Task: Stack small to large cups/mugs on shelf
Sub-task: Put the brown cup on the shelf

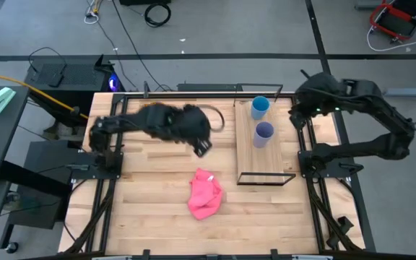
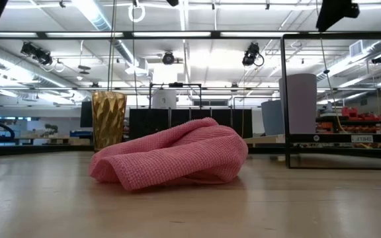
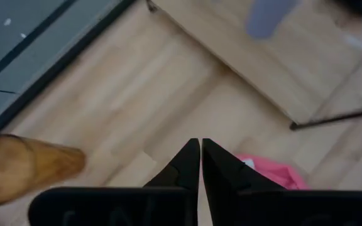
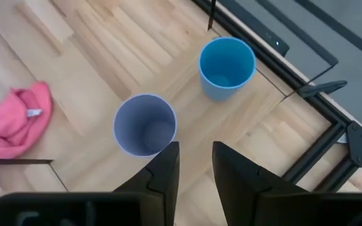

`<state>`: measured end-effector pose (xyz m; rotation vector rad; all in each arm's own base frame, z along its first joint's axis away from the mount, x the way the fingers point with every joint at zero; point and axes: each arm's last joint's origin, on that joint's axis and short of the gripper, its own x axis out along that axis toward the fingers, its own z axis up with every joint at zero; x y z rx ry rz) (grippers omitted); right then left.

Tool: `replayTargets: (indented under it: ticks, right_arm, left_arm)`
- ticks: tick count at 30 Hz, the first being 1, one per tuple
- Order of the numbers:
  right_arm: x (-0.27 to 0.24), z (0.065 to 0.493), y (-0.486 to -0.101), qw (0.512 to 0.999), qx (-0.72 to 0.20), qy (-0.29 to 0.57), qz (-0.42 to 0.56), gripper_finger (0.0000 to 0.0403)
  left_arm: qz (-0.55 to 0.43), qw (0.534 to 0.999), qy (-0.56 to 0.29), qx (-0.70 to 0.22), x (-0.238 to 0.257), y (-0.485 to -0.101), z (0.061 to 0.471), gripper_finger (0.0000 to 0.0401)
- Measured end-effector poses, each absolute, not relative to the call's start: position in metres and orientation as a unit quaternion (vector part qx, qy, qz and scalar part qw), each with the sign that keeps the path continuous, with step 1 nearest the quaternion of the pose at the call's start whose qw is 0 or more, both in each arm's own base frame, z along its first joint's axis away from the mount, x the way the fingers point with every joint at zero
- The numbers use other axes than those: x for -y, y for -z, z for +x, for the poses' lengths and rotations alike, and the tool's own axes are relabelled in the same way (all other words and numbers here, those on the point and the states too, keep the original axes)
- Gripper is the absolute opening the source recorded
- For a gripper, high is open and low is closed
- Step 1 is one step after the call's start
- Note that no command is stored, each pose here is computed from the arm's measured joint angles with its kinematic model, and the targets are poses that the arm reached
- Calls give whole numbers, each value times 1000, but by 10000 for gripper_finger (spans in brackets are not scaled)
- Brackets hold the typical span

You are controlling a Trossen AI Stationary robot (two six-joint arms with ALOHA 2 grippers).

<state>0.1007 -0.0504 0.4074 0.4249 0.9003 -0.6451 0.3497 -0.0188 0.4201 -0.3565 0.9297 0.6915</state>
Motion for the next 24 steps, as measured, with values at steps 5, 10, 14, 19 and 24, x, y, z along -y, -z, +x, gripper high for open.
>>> replayTargets:
  ticks: [5, 10, 14, 19, 24]
  right_arm:
    - [41, 81, -413, 844, -395, 304, 198, 103]
    - [36, 69, -414, 846, -388, 305, 200, 101]
    - [34, 66, -413, 842, -390, 309, 209, 101]
    - [36, 69, -412, 838, -399, 309, 209, 101]
    - [36, 70, -412, 833, -393, 317, 226, 101]
  left_arm:
    - [-177, 823, -349, -413, -18, -441, 327, 16]
    - [-220, 802, -364, -419, -60, -446, 303, 17]
    - [-255, 777, -362, -448, -96, -437, 284, 27]
    - [-303, 732, -358, -494, -135, -413, 260, 39]
    - [-319, 691, -350, -547, -162, -381, 244, 52]
